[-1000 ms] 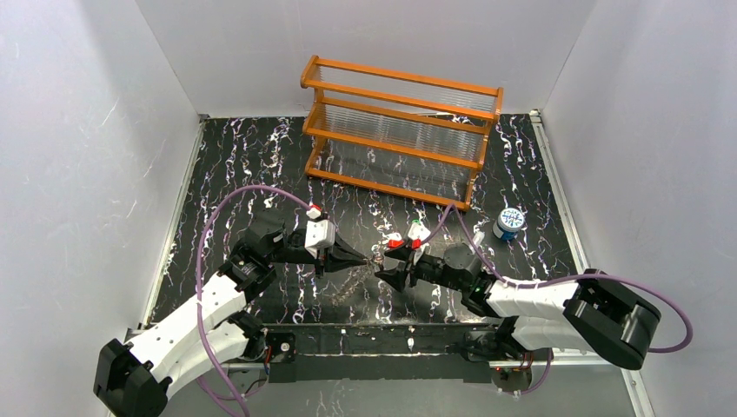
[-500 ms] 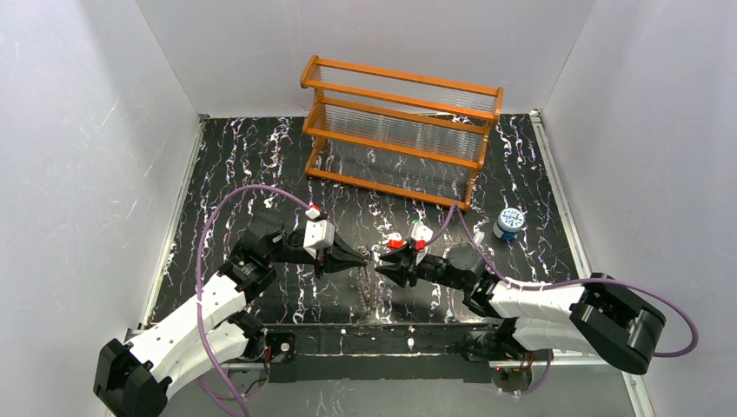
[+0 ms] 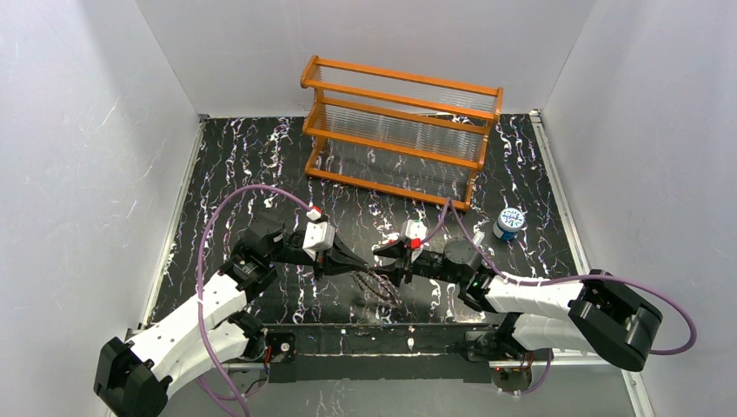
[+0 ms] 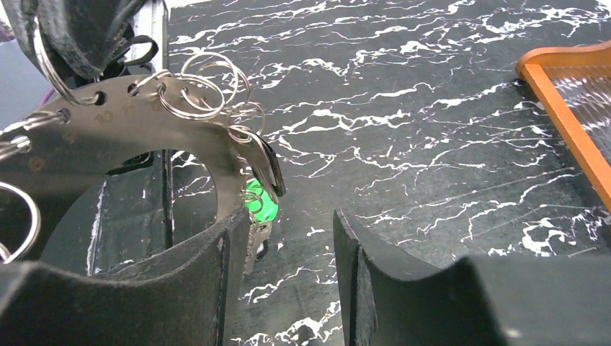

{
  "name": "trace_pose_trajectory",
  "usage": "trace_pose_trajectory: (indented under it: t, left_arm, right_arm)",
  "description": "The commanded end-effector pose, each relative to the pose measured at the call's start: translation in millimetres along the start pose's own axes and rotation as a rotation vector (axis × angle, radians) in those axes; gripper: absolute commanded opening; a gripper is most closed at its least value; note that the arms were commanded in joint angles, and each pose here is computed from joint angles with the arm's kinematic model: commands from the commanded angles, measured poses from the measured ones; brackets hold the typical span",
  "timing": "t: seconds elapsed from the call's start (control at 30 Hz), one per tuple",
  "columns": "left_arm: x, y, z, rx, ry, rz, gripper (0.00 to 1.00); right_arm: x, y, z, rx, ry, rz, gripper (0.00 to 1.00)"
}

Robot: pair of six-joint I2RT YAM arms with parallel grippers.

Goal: Remove the keys from the keyring

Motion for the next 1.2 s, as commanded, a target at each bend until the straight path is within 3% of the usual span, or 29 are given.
trace_pose_trajectory:
  t: [0.0, 0.4, 0.57, 0.67, 0.87, 1.17]
  left_arm:
    - [-9.3, 0.3, -3.1, 0.039, -0.037, -0.042, 0.0]
    - [-10.8, -0.1, -3.4, 0.044, -0.038, -0.049, 0.0]
    - [-9.9, -0.2, -2.1, 0.034, -0.036, -0.045, 0.0]
    - [-7.3, 0.2, 0.7, 0.012, -0.036, -0.03, 0.0]
    - [11.1, 8.9, 17.3, -0.119, -0.062, 0.107, 0.0]
    - [28.7, 27.9, 42.0, -0.336, -0.1, 0.25, 0.0]
  right_arm:
    - [-20.8, -12.1, 11.5, -0.082, 0.057, -0.026, 0.55]
    - [-19.9, -26.0, 14.6, -0.14, 0.05, -0.011, 0.51]
    - [-20.6, -23.5, 10.9, -0.109, 0.054, -0.02, 0.38]
    - [-20.8, -21.3, 10.4, -0.1, 0.056, -0.013, 0.25]
    - [-16.6, -8.8, 2.2, -0.015, 0.071, 0.041, 0.01]
    - [-20.5, 13.6, -9.4, 0.153, 0.049, 0.254, 0.01]
Point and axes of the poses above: each gripper's point midway between its finger pads, its own y axis back along the fingers, its own z axis along the line the jaws close on, x = y × z, the point moved 3 cm from there along y, back along the fingers, and after that the axes turned 15 degrees about -y, right-handed, at the moved point
